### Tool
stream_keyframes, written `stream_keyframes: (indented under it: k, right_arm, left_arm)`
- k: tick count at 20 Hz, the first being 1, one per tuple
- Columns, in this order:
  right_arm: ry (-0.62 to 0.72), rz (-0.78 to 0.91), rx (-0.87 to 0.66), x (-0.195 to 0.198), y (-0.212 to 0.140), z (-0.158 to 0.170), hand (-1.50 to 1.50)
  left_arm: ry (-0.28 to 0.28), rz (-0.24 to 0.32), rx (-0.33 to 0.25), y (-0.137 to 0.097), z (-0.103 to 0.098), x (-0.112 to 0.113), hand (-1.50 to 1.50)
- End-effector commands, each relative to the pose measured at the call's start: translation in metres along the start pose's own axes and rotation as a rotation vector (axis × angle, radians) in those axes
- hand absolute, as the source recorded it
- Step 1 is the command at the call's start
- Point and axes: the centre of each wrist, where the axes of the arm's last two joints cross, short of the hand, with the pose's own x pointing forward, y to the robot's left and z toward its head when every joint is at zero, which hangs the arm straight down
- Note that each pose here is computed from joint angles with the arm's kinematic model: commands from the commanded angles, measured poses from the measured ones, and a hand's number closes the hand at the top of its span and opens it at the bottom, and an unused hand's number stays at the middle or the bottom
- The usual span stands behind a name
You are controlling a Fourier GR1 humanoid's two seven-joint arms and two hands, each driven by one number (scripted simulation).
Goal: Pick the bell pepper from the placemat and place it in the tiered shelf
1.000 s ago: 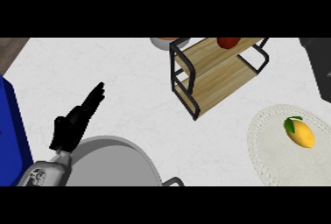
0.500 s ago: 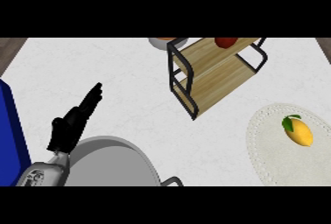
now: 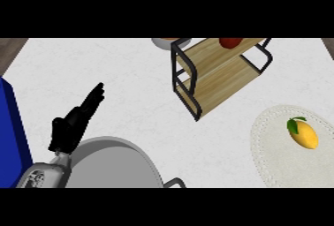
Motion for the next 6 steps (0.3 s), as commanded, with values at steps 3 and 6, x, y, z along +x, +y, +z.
stream_keyframes:
  k: [3, 6]
  right_arm:
    - [-0.016, 0.033, 0.064, -0.010, -0.026, 0.013, -1.50]
    - [-0.003, 0.071, 0.066, -0.007, -0.031, 0.014, -1.50]
  left_arm:
    - [0.138, 0.031, -0.010, -0.006, 0.017, -0.037, 0.00]
    - [0.154, 0.006, -0.004, -0.010, 0.016, -0.042, 0.00]
